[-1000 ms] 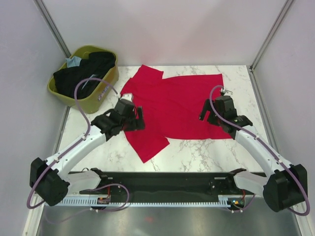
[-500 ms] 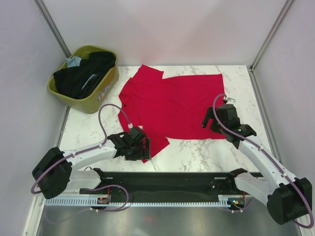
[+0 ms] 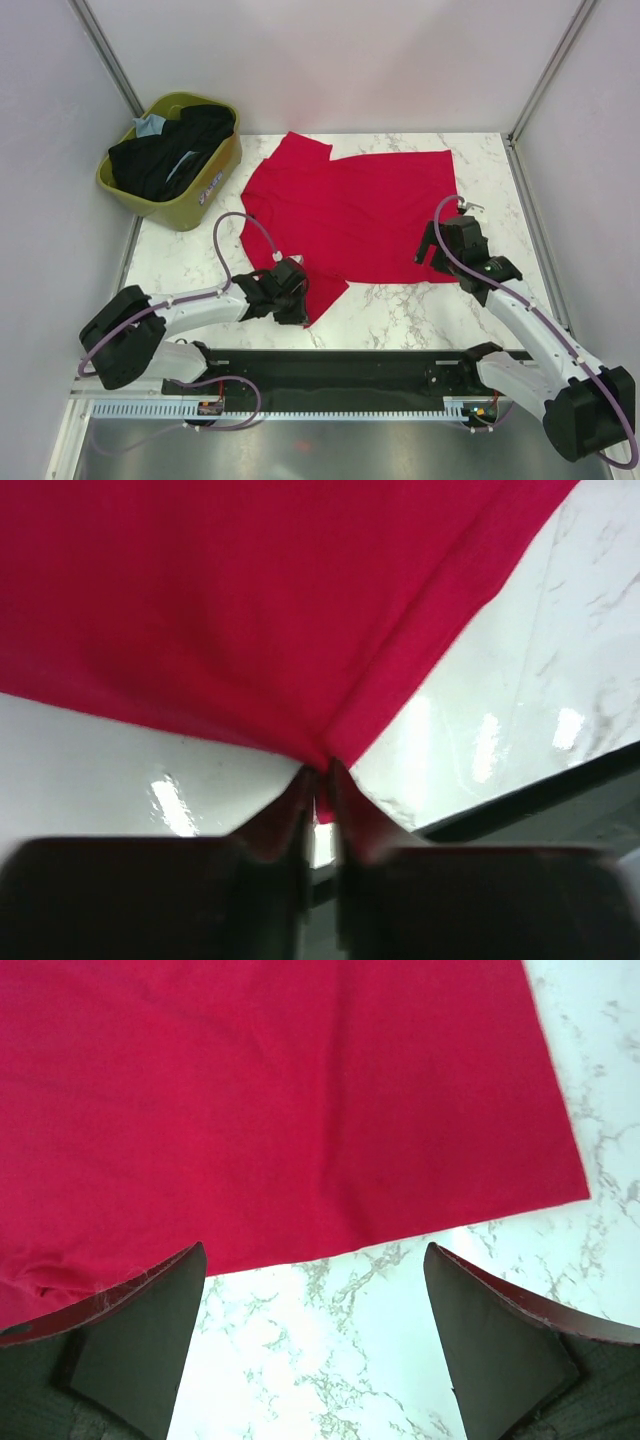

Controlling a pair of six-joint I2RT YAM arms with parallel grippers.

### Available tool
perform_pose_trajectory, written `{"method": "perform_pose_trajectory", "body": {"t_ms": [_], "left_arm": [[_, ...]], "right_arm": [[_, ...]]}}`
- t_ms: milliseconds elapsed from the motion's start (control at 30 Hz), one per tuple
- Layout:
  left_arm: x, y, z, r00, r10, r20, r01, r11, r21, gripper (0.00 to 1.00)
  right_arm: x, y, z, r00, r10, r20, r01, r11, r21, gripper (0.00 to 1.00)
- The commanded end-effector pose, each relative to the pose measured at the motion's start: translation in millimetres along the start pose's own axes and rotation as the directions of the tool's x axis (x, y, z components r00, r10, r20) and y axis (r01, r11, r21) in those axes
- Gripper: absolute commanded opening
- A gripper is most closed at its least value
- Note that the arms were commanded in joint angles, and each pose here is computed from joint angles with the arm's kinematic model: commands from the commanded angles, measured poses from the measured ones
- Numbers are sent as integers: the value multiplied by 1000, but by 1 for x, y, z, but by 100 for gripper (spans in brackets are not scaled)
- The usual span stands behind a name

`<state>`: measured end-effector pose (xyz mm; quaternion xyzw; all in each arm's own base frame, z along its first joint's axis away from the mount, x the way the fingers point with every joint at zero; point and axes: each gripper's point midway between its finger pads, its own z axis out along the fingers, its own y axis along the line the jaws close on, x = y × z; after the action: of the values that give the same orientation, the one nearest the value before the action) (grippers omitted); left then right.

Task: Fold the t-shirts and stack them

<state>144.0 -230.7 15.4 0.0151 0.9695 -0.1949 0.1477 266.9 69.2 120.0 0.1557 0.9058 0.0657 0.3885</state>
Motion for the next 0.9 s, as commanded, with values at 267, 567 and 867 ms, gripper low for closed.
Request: {"method": "perform_pose_trajectory", "body": {"t_ms": [267, 567, 867], "left_arm": [[-20, 20, -14, 994, 36, 108, -27, 996, -81, 2], [-34, 40, -32, 984, 27, 177, -15, 997, -71, 2], [-33, 44, -39, 980, 30, 195, -21, 999, -47, 2]], "right_arm": [[25, -90, 9, 917, 396, 44, -391, 870, 301, 98], [45, -129, 31, 825, 555, 102, -558, 775, 299, 88], [46, -129, 64, 807, 588, 59, -581, 773, 255, 68]]}}
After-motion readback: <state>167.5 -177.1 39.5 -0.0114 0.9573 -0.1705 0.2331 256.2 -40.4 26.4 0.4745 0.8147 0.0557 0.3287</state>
